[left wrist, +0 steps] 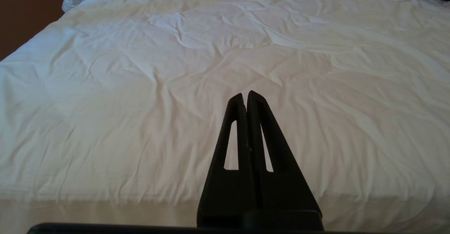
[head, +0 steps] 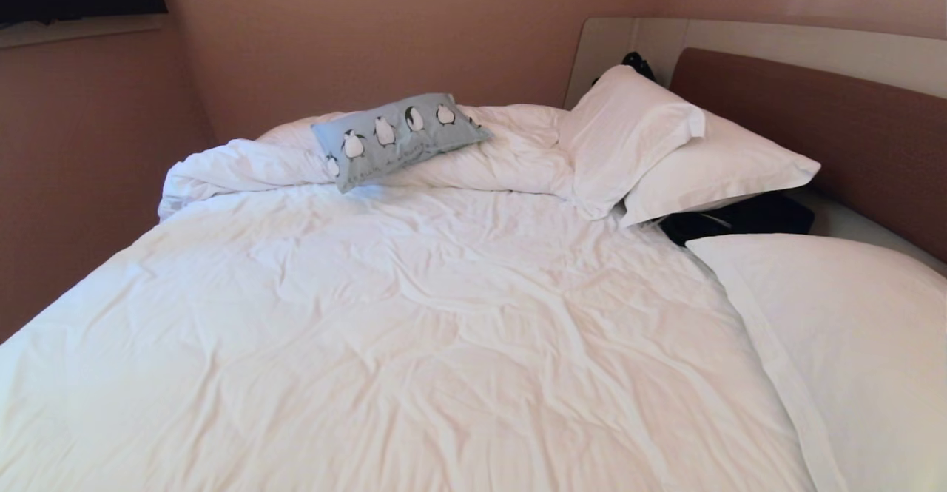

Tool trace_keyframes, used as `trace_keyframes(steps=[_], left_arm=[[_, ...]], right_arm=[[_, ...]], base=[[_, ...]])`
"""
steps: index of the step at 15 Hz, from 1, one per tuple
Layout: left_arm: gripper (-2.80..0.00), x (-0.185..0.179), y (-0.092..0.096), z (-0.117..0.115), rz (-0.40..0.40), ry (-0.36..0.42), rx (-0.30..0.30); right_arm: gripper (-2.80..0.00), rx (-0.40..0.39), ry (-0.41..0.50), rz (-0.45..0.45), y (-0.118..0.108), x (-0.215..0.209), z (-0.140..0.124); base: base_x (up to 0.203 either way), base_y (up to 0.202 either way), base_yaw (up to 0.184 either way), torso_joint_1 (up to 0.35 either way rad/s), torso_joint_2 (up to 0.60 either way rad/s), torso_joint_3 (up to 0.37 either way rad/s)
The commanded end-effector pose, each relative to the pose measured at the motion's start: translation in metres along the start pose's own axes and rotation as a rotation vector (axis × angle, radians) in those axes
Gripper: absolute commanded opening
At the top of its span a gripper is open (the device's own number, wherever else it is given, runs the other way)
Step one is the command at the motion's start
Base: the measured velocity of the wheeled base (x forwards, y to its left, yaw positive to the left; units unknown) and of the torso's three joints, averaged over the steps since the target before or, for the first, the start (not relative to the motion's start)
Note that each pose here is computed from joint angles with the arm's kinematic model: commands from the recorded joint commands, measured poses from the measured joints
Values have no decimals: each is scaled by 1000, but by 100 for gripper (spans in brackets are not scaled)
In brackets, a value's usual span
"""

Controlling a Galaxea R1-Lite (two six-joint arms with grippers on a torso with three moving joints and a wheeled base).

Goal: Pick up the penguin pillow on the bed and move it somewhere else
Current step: Place the pillow at the bedside

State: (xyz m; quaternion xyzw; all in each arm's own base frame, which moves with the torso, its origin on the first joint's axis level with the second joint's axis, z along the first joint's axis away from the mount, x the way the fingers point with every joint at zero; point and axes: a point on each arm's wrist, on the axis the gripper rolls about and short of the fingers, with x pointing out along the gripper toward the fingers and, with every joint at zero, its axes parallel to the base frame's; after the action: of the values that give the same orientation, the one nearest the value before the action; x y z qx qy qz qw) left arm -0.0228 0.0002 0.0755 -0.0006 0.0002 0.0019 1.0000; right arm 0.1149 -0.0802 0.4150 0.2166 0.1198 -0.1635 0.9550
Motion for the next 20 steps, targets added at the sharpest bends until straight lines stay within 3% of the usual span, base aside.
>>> trace_keyframes(steps=[1,5,9,11,13,16,18,20], left_arm=[[-280,0,0,0,1,1,0],[-280,0,0,0,1,1,0],[-280,0,0,0,1,0,-1],[-280,0,0,0,1,0,0],[-280,0,0,0,1,1,0],[-280,0,0,0,1,1,-2],[-280,0,0,0,1,1,0],[-280,0,0,0,1,1,0]], right_arm=[[-280,46,-39,-86,10,-10,-7],[-280,-54,35,96,34,-27,-31],[-280,-121,77,86,44,-6,-45],[-280,-204,103,83,41,0,-57],[-280,-271,73,110,39,8,-67],[-280,-338,-43,160,40,23,-76],[-280,-354,-104,177,40,31,-80],[-280,-354,-95,158,39,41,-82]], base=[[0,0,0,0,0,0],[0,0,0,0,0,0],[0,0,0,0,0,0],[0,0,0,0,0,0],[0,0,0,0,0,0],[0,0,0,0,0,0],[0,0,0,0,0,0],[0,0,0,0,0,0]])
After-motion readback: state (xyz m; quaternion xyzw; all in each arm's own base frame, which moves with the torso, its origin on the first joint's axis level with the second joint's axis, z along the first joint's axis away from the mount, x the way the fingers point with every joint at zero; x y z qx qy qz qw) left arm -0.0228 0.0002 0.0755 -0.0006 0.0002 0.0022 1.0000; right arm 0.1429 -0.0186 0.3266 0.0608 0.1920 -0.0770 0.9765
